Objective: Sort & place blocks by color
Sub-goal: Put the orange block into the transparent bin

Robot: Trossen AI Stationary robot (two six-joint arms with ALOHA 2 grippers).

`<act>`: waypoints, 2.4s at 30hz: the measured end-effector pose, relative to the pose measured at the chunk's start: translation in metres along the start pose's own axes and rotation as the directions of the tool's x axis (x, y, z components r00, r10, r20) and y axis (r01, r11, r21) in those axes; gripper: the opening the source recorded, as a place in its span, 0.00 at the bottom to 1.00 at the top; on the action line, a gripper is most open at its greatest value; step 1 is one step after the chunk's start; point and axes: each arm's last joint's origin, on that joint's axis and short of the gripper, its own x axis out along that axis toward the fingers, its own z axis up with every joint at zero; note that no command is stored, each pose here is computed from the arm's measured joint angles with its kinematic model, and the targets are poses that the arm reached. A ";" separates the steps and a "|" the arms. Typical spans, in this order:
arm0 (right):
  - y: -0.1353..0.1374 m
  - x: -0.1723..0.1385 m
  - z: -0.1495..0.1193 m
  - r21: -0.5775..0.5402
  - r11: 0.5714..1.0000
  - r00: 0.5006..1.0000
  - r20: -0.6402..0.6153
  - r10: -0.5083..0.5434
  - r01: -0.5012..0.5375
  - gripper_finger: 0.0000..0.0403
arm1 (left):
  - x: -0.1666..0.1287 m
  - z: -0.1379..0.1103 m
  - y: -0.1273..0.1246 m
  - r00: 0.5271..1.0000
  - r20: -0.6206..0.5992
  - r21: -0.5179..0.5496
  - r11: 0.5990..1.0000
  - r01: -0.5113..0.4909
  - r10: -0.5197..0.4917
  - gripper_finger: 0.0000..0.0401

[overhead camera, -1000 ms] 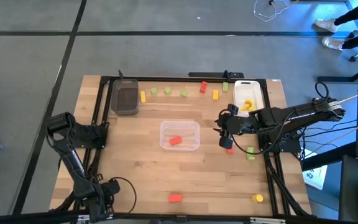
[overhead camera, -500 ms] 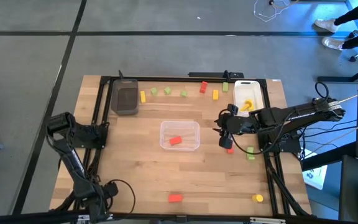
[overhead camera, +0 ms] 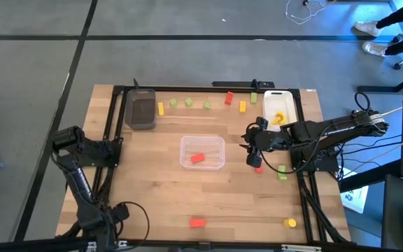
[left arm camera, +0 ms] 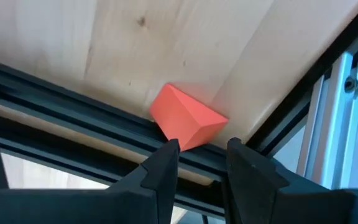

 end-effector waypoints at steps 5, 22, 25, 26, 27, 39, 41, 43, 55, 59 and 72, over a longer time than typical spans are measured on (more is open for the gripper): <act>0.000 0.000 0.000 0.000 1.000 1.000 0.000 0.000 0.000 0.40 | 0.000 -0.002 0.001 1.000 -0.003 0.004 1.000 -0.006 0.006 0.31; 0.000 0.000 0.000 0.000 1.000 1.000 0.000 0.000 0.000 0.40 | 0.005 -0.017 0.001 0.998 0.062 0.131 0.991 -0.005 -0.003 0.31; 0.000 0.000 0.000 0.000 1.000 1.000 0.000 0.000 0.000 0.40 | 0.005 -0.019 0.001 0.997 0.075 0.203 0.979 -0.007 -0.008 0.31; 0.000 0.000 0.000 0.000 1.000 1.000 0.000 0.000 0.000 0.40 | 0.006 -0.020 0.001 0.997 0.075 0.230 0.973 -0.011 -0.007 0.31; 0.000 0.000 0.000 0.000 1.000 1.000 0.000 0.000 0.000 0.40 | 0.006 -0.021 0.001 0.997 0.075 0.264 0.964 -0.013 -0.007 0.31; 0.000 0.000 0.000 0.000 1.000 1.000 0.000 0.000 0.000 0.40 | 0.008 -0.024 0.001 0.980 0.194 0.454 0.889 -0.053 -0.041 0.31; 0.000 0.000 0.000 0.000 1.000 1.000 0.000 0.000 0.000 0.40 | 0.012 -0.023 0.000 0.979 0.192 0.460 0.888 -0.028 -0.068 0.31; 0.000 0.000 0.000 0.000 1.000 1.000 0.000 0.000 0.000 0.40 | 0.018 -0.022 0.001 0.980 0.179 0.462 0.887 -0.010 -0.082 0.31; 0.000 0.000 0.000 0.000 1.000 1.000 0.000 0.000 0.000 0.40 | 0.023 -0.023 0.008 0.998 0.064 0.447 0.894 -0.014 -0.016 0.31; 0.000 0.000 0.000 0.000 1.000 1.000 0.000 0.000 0.000 0.40 | 0.023 -0.023 0.008 0.996 0.086 0.437 0.899 -0.020 -0.020 0.31; 0.000 0.000 0.000 0.000 1.000 1.000 0.000 0.000 0.000 0.40 | 0.050 -0.019 0.006 0.999 0.030 0.413 0.909 -0.052 0.043 0.31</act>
